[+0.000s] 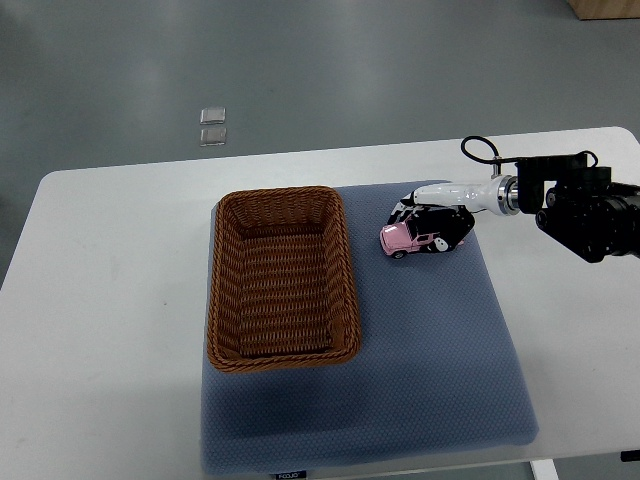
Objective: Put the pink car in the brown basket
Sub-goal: 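Lift the pink car with the right hand off the mat, then carry the car over the wicker basket and release it inside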
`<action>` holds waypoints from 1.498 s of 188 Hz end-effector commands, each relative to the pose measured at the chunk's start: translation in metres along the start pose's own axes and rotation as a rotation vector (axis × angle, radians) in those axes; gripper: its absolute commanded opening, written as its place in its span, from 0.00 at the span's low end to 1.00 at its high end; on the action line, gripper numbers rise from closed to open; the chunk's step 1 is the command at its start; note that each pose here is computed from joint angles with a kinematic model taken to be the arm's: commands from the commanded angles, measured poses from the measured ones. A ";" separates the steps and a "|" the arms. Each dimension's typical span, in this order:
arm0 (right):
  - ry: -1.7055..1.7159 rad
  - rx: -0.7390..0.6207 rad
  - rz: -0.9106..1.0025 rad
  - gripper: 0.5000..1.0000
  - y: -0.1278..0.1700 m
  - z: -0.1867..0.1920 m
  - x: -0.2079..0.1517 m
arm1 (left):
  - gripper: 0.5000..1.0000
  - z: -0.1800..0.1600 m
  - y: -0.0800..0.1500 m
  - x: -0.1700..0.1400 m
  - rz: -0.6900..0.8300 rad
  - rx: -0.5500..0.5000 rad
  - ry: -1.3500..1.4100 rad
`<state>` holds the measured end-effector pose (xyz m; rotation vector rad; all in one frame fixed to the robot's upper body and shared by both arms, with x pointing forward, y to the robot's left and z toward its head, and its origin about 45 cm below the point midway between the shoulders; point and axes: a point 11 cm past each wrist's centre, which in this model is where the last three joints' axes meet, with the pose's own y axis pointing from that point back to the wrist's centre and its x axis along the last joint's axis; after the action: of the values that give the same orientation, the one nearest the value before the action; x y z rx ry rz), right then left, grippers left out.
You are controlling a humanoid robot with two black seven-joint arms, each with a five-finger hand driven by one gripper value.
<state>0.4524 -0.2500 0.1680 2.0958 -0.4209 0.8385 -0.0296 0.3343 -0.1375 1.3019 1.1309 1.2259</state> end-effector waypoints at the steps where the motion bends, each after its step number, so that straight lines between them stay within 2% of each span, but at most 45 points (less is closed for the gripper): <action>1: 0.003 0.000 0.007 0.39 0.001 0.000 0.004 | 1.00 0.000 0.000 0.000 0.000 0.000 0.000; 28: 0.006 -0.006 0.010 0.37 0.004 0.002 0.006 | 1.00 0.000 0.000 0.000 0.000 0.000 0.000; 41: 0.005 -0.006 0.009 0.21 0.004 0.002 0.005 | 1.00 0.000 0.000 0.000 0.000 0.000 0.000; 45: 0.005 -0.007 0.007 0.20 0.004 0.002 0.005 | 1.00 0.000 0.000 0.000 0.000 0.000 0.000; 47: 0.005 -0.009 0.007 0.15 0.004 0.003 0.005 | 1.00 0.000 0.000 0.000 0.000 0.000 0.000; 51: 0.003 -0.009 0.006 0.13 0.004 0.003 0.004 | 1.00 0.000 0.000 0.000 0.000 0.000 0.000; 60: 0.002 -0.009 0.005 0.00 0.004 0.004 0.003 | 1.00 0.000 0.000 0.000 0.000 0.000 0.000; 129: -0.002 -0.013 0.025 0.00 0.009 0.005 0.011 | 1.00 0.000 0.000 0.000 0.000 0.000 0.000; 159: 0.003 -0.028 0.067 0.00 0.023 0.009 0.035 | 1.00 0.000 0.000 0.000 0.000 0.000 0.000; 195: 0.040 0.021 0.116 0.00 0.021 -0.017 0.071 | 1.00 0.000 0.000 0.000 0.000 0.000 0.000; 233: 0.073 0.119 0.110 0.00 0.012 -0.055 0.085 | 1.00 0.000 0.000 0.000 0.000 0.000 0.000; 253: 0.085 0.154 0.095 0.00 0.007 -0.069 0.083 | 1.00 0.000 0.000 0.000 0.000 0.000 0.000; 281: 0.121 0.248 0.030 0.00 -0.030 -0.115 0.064 | 1.00 0.000 0.000 0.000 0.000 0.000 0.000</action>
<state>0.4757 -0.1751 0.2544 2.2184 -0.3768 1.0536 -0.0296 0.3343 -0.1375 1.3019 1.1309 1.2258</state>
